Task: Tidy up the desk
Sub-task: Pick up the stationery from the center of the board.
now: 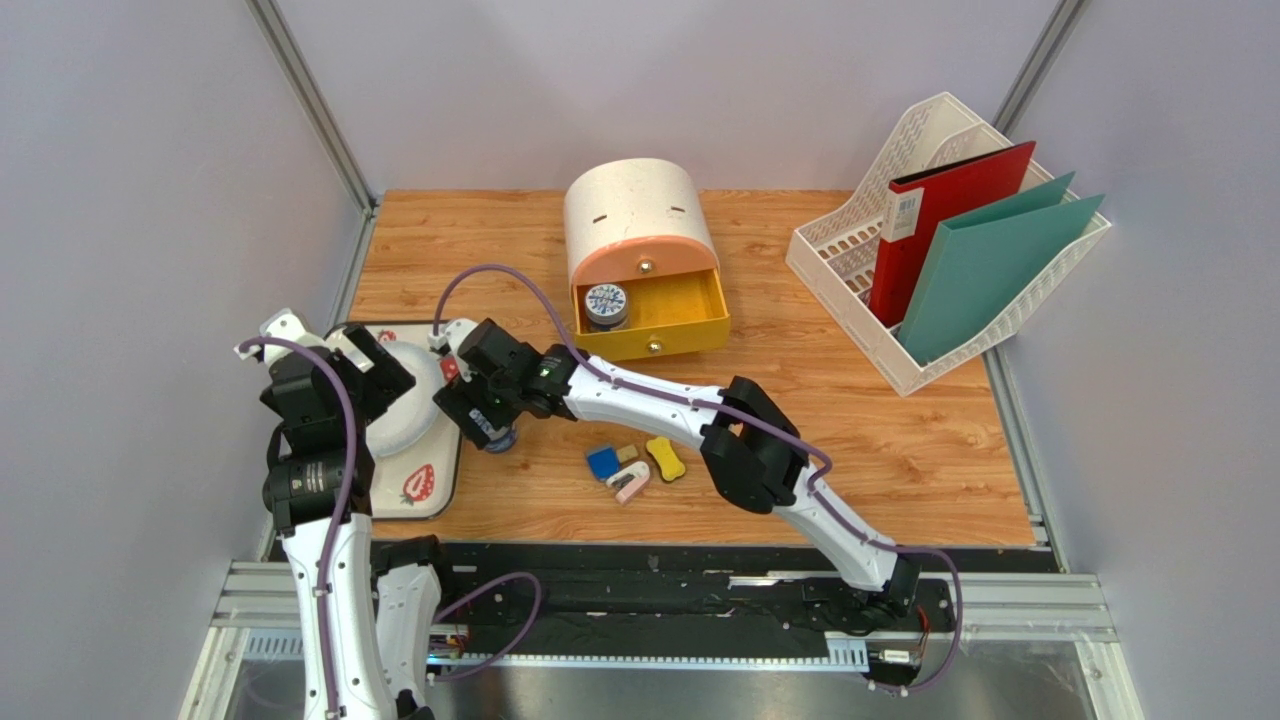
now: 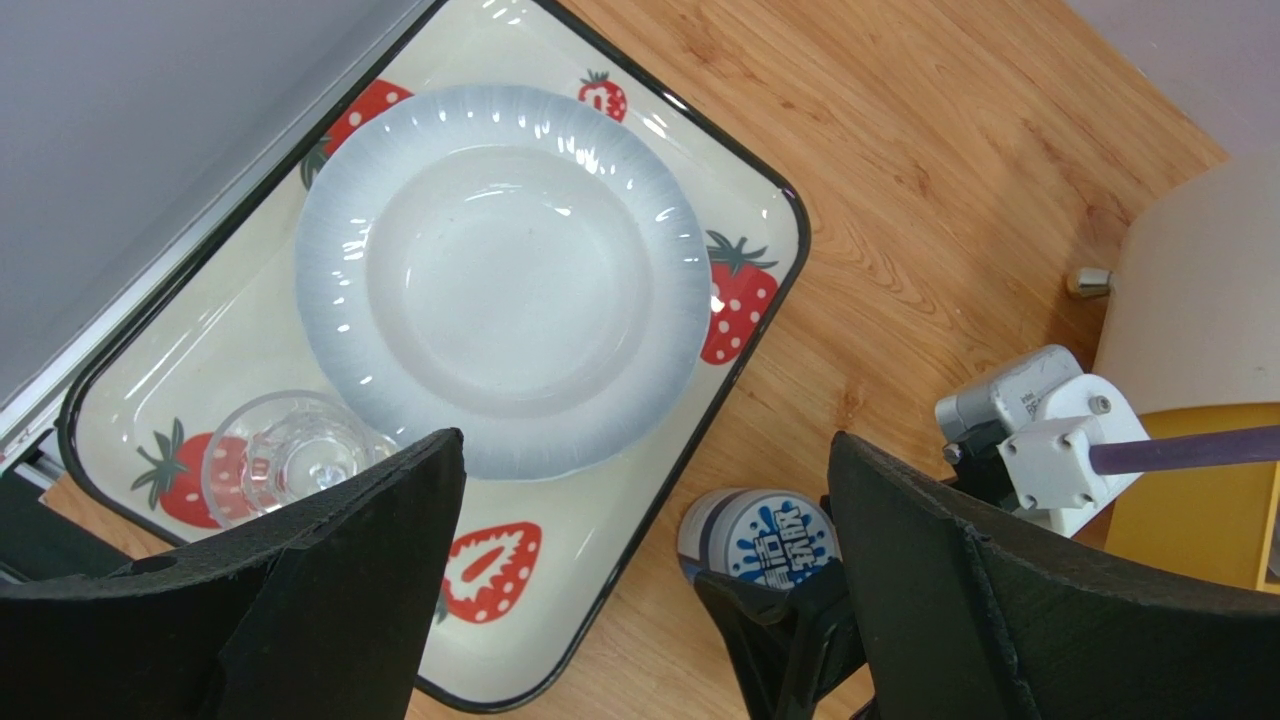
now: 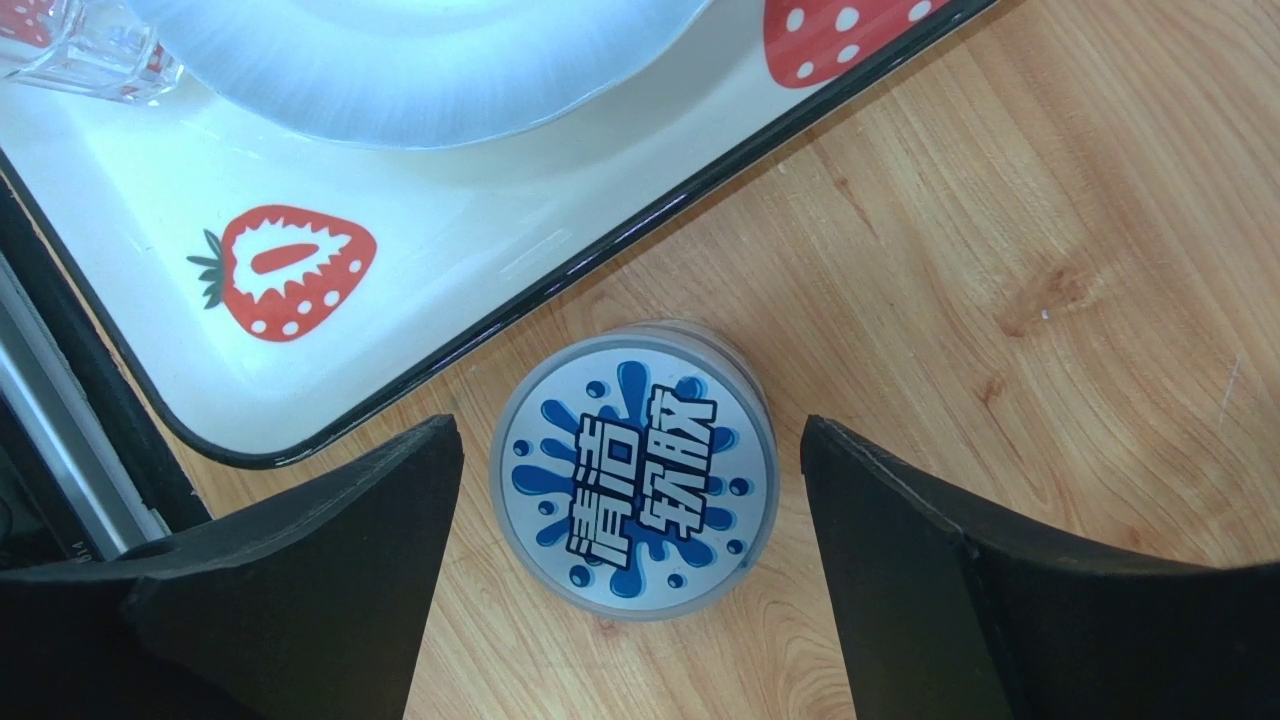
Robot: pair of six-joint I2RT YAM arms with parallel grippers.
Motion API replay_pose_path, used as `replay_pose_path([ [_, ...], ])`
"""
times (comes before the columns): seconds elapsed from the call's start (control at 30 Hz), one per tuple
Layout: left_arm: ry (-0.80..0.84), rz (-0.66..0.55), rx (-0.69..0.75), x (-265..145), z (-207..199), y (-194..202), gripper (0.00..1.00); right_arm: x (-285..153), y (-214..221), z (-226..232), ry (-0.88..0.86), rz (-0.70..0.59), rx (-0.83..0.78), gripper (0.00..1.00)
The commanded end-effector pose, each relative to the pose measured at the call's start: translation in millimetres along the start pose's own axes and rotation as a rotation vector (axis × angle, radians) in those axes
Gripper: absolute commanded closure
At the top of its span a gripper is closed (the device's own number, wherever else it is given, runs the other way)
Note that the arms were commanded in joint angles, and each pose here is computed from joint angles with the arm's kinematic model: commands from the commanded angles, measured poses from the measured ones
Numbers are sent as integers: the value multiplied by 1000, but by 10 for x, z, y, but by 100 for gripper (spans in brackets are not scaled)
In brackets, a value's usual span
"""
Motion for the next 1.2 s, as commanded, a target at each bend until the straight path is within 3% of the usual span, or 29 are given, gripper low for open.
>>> replay_pose_path([
  [0.0, 4, -46, -20, -51, -8, -118, 1, 4, -143, 77, -6, -53, -6, 13],
  [0.13, 6, -46, -17, -49, -12, -115, 1, 19, -110, 8, 40, -56, 0, 16],
  [0.2, 6, -46, -17, -49, -12, -115, 1, 14, -89, -9, 54, -53, -3, 24],
  [0.47, 19, -47, -15, -43, -27, -115, 1, -38, -18, -96, 98, -27, -8, 39],
  [0.6, 32, -45, -13, -35, -41, -108, 1, -83, 18, -103, 103, -16, -16, 25],
  [0.7, 34, -46, -14, -35, -44, -111, 1, -108, 4, -83, 88, -22, -18, 21],
  [1.17, 28, -45, -12, -35, -36, -106, 1, -128, -130, -70, 90, -57, -36, 15],
])
Point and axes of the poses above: each gripper's point midway between its finger pads, its own x axis out along the fingers, its own z axis along the line the jaws close on, y = z × x, the point moved 5 cm from there along -x, back along the fingers, and after that the axes turned 9 degrees about x, right-handed, at the moved point
